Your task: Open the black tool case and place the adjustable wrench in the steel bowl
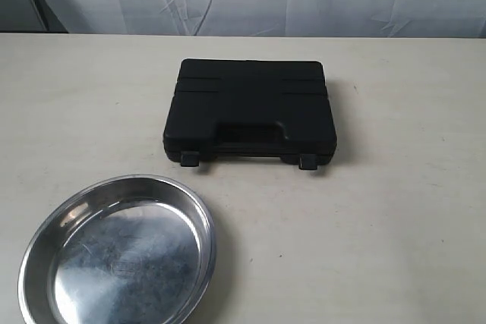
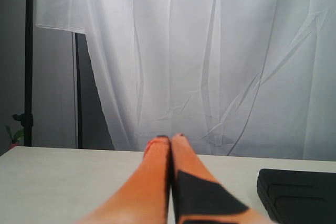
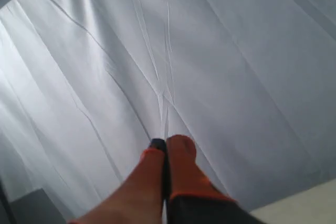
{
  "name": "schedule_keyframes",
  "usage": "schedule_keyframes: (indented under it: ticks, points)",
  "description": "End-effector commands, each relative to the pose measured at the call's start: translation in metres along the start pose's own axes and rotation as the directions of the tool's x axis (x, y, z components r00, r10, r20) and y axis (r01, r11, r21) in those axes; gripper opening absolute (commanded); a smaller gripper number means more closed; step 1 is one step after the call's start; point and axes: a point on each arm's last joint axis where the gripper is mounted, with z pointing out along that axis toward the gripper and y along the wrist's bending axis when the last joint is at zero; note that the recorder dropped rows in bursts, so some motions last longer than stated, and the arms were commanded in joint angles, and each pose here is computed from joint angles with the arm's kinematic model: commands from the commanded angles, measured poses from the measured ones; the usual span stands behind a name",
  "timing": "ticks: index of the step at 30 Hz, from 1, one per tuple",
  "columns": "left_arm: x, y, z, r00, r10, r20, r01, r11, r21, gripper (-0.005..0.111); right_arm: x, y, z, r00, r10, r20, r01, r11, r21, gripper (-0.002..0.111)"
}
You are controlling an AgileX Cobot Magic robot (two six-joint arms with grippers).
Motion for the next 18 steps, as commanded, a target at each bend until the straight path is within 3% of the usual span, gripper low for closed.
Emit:
schedule_keyframes:
  ticks: [1, 5, 11, 14, 18]
  points:
    - [-0.001, 0.0, 0.0, 1.0, 0.003, 0.004, -0.003, 1.0, 0.004, 0.0, -0.015, 0.012, 0.018, 0.985, -0.108, -0.135, 0.114, 0.993, 0.042, -0.001]
    - [-0.001, 0.0, 0.0, 1.0, 0.003, 0.004, -0.003, 1.0, 0.004, 0.0, -0.048, 0.035, 0.063, 0.912, -0.297, -0.283, 0.321, 0.946, 0.041, -0.001]
    - [-0.001, 0.0, 0.0, 1.0, 0.003, 0.004, -0.003, 1.0, 0.004, 0.0, -0.073, 0.053, 0.165, 0.725, -0.502, -0.472, 0.556, 0.831, -0.029, -0.001]
    - [-0.001, 0.0, 0.0, 1.0, 0.003, 0.004, -0.003, 1.0, 0.004, 0.0, -0.077, 0.056, 0.218, 0.627, -0.545, -0.557, 0.618, 0.783, -0.07, -0.001]
    - [-0.001, 0.0, 0.0, 1.0, 0.003, 0.004, -0.003, 1.0, 0.004, 0.0, -0.056, 0.042, 0.278, 0.47, -0.52, -0.713, 0.652, 0.749, -0.117, -0.001]
